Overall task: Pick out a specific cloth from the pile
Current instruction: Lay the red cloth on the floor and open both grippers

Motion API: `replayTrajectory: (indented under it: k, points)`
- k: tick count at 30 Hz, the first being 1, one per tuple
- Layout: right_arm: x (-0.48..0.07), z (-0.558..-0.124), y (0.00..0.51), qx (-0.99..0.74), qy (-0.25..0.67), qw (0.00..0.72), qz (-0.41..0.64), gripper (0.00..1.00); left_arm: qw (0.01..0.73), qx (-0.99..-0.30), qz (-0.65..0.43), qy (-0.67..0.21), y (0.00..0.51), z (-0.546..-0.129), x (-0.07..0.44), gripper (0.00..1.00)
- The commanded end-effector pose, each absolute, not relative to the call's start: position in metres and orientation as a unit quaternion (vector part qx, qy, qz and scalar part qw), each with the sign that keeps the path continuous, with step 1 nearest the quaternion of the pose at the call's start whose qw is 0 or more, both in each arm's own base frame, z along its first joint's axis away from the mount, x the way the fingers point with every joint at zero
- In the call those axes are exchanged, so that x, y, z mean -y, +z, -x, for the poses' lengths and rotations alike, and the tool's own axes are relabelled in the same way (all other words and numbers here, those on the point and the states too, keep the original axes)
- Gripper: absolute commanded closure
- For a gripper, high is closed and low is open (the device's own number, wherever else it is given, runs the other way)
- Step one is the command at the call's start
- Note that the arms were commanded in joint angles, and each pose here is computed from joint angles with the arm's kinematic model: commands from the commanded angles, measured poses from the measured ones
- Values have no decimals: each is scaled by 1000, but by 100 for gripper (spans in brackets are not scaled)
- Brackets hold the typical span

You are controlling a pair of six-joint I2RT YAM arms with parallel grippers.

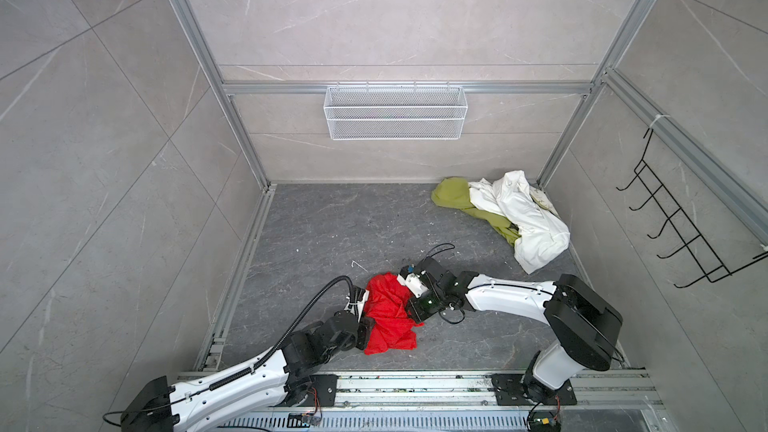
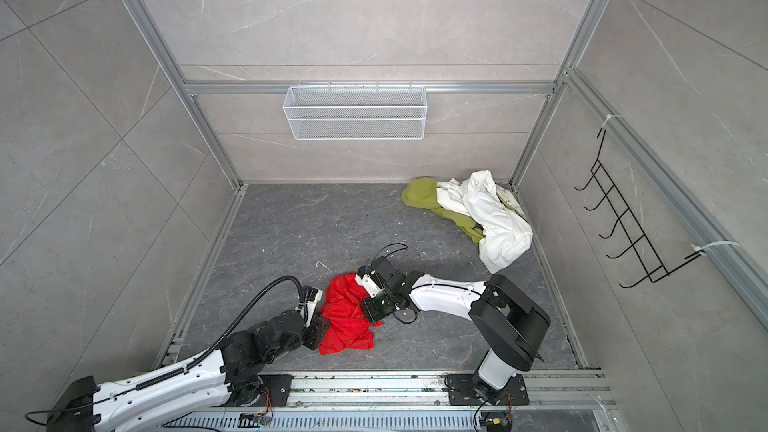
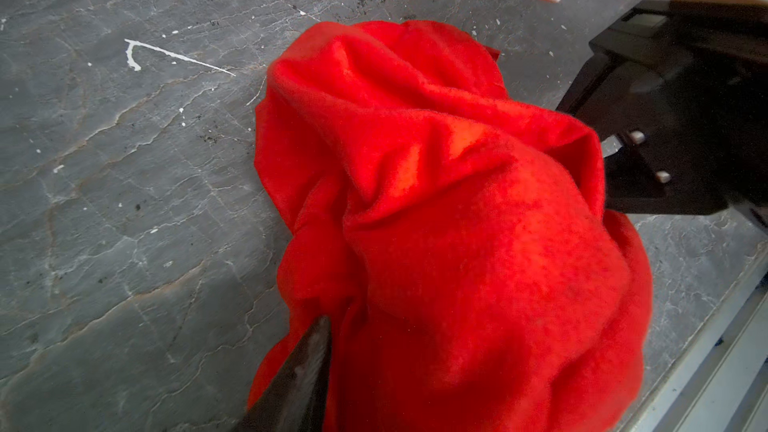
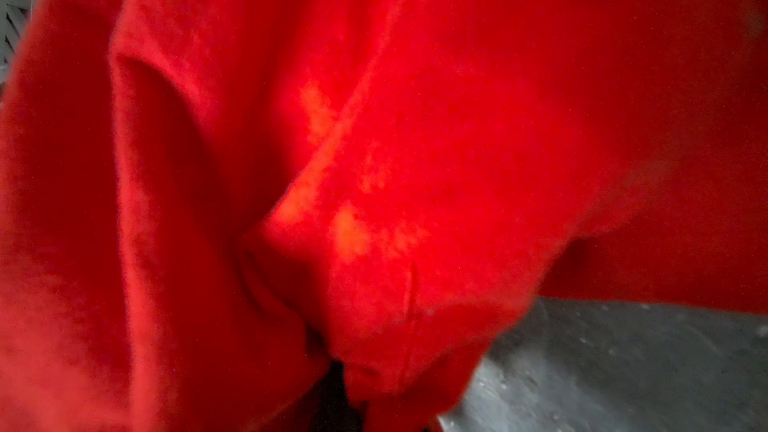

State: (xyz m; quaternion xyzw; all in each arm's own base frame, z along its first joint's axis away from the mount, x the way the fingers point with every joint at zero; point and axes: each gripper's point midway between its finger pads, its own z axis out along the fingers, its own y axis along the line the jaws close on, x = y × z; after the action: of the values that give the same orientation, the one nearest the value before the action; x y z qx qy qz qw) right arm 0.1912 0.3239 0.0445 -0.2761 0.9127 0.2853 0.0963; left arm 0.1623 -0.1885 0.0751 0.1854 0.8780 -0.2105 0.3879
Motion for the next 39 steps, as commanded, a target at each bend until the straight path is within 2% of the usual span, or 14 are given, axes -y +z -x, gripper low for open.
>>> replayTrajectory:
  k: [1,10,23,32,39]
  points:
    - [-315,-192,38,-920,268,98,270,100,411,-864,-186,-224,101,-167,195,51]
    - [-315,-195,47,-919,269,107,269,100,433,-848,-190,-240,133,-166,193,43]
    - [-315,-198,63,-917,273,123,263,99,474,-825,-182,-248,164,-162,175,42]
    - [-314,-203,79,-915,271,143,262,71,487,-817,-184,-247,181,-168,181,39]
    - [-312,-203,91,-912,274,155,262,66,503,-808,-187,-245,197,-170,180,38]
